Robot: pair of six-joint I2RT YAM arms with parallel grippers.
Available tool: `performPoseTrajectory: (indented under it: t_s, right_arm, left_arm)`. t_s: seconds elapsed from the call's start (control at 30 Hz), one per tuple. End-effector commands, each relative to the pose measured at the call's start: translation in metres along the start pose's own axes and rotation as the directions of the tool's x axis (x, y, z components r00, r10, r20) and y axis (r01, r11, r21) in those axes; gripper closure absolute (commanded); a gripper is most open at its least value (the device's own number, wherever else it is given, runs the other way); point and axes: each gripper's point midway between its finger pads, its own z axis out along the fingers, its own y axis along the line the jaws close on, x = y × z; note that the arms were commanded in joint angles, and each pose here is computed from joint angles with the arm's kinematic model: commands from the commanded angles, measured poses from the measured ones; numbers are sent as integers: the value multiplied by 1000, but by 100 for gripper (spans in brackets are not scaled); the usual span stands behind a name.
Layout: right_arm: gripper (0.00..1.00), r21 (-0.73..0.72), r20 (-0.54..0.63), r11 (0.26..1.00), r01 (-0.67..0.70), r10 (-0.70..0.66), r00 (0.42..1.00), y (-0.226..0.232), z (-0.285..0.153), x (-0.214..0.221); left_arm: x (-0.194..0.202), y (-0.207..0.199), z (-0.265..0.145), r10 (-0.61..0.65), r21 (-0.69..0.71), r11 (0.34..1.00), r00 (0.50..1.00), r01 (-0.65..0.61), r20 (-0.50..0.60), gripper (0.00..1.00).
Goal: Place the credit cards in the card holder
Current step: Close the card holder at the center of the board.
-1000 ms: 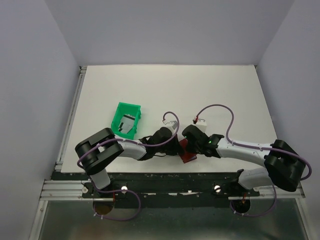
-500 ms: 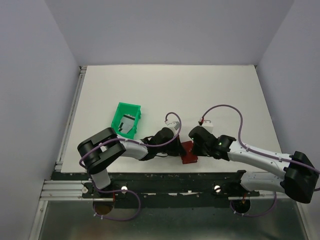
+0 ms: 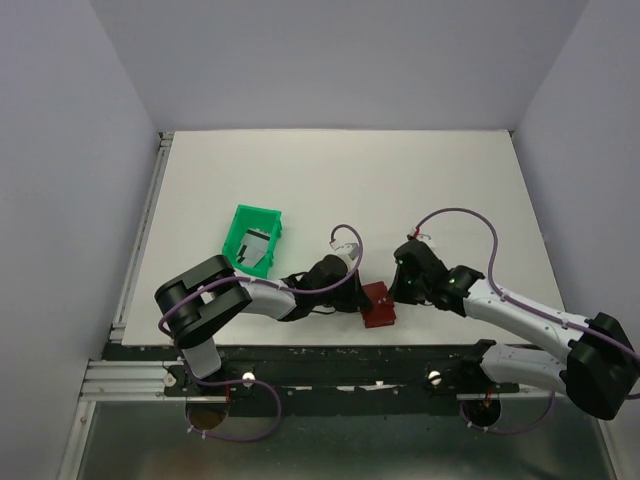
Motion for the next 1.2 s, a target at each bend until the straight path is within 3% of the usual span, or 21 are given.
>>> performPoseTrajectory:
  t_s: [0.0,0.53,0.87,1.17]
  right_arm:
    - [87,-83,-62,996,23,-28,998,11,9,12]
    - [88,-92,-95,996,17,-26,995,10,18,21]
    - [88,-122,-8,992,8,-9,1000,11,2,1]
    - [87,-67,-34,998,8,-11,999,-1,9,1]
  left_arm:
    - [27,32,0,-10,-108,994,996,1,-85,100]
    - [28,33,-1,-13,-108,994,996,4,-86,100]
    - [30,35,-2,-14,-111,994,996,4,-89,100]
    - [29,33,-2,-14,-107,994,996,4,-89,100]
